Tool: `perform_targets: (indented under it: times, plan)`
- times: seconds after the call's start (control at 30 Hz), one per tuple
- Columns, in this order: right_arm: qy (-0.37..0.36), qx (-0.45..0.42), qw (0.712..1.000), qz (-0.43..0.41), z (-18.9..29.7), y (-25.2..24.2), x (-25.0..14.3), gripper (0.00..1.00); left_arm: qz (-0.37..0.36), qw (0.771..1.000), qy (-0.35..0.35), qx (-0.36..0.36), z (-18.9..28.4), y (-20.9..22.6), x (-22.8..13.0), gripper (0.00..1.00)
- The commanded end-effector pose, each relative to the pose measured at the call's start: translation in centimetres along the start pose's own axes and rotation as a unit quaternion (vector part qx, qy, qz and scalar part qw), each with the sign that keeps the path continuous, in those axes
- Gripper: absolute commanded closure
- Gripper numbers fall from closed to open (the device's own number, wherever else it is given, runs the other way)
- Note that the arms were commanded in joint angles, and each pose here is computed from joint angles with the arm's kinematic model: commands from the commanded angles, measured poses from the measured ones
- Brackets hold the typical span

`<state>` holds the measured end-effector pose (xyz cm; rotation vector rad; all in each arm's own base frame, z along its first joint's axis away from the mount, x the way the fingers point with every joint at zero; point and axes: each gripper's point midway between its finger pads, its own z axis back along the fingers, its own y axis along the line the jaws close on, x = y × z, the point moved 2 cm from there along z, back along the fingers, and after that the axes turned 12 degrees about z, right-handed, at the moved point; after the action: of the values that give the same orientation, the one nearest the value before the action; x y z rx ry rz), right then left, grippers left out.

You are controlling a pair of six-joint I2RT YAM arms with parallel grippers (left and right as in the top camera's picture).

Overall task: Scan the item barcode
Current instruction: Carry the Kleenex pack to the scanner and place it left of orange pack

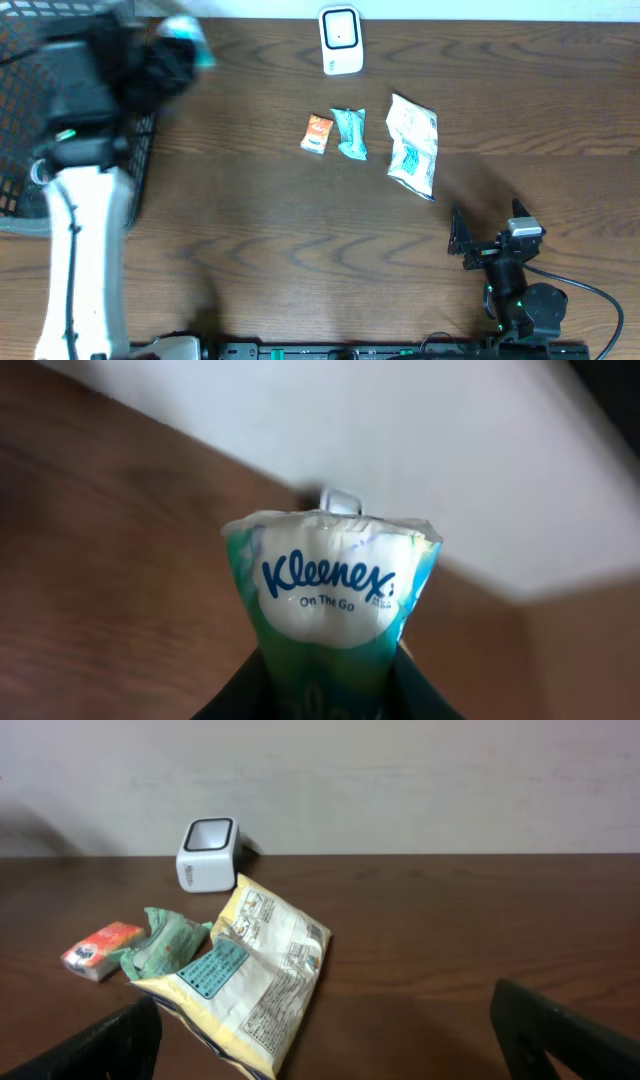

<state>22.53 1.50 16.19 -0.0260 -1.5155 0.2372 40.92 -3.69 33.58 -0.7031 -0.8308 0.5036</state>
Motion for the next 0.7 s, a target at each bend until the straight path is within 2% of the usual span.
perform_targets:
  times: [0.0,0.17,0.37,0.47,0.53,0.67]
  plan:
    - [0.001,-0.003,1.000,0.006,0.0,-0.1,-0.1,0.01,-0.136,0.988,0.032,0.064,-5.1,0.8,-3.4,0.79]
    - [0.001,-0.003,1.000,0.006,0.0,-0.1,-0.1,0.01,-0.221,0.962,0.092,0.131,-11.3,3.0,-8.6,0.75]
    - [0.001,-0.003,1.000,0.006,0.0,-0.1,-0.1,0.01,-0.239,0.940,0.170,0.174,-16.5,6.7,-14.3,0.74]
    - [0.001,-0.003,1.000,0.006,0.0,-0.1,-0.1,0.01,-0.238,0.933,0.192,0.187,-18.1,8.4,-15.9,0.61]
    - [0.001,-0.003,1.000,0.006,0.0,-0.1,-0.1,0.01,-0.236,0.930,0.203,0.196,-18.8,9.5,-16.5,0.59]
    - [0.001,-0.003,1.000,0.006,0.0,-0.1,-0.1,0.01,-0.232,0.925,0.216,0.208,-19.6,10.9,-17.3,0.45]
